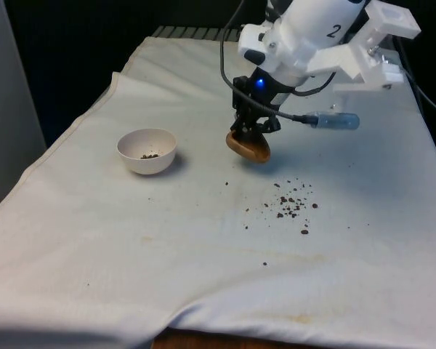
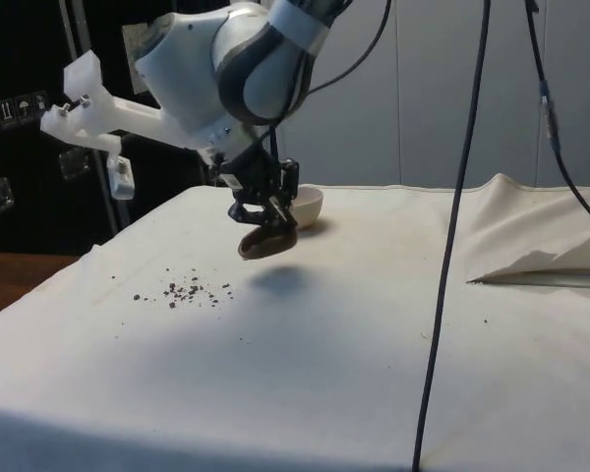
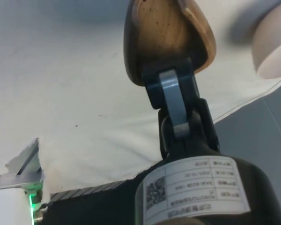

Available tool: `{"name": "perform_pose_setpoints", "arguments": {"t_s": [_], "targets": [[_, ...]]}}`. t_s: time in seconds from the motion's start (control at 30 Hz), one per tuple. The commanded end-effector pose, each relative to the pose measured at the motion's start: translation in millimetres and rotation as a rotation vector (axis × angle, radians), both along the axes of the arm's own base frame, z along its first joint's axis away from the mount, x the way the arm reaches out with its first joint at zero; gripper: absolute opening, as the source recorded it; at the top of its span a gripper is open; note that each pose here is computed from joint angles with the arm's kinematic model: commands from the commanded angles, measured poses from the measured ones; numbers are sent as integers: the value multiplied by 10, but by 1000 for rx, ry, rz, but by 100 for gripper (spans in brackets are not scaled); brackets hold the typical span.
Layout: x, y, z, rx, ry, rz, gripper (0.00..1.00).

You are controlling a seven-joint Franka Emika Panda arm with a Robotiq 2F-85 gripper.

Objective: Pour the coffee beans from the cup into the bowl.

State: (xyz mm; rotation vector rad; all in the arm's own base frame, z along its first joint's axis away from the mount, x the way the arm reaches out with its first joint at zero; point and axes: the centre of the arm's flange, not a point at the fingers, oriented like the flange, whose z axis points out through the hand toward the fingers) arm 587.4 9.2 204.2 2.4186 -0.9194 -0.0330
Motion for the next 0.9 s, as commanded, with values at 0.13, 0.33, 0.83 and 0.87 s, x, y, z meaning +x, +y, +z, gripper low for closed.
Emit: {"name": "perform_pose_setpoints", "arguments": {"t_s": [0.13,0.33,0.83,0.87], "targets": [[-158,-40,-37,23,-27,-2,0],[-276,-107,-107,38,-43,-5,0],[-400,-196,-186,97,-106,-4,10],[-402,-198,-185,99,-109,-3,18]]}}
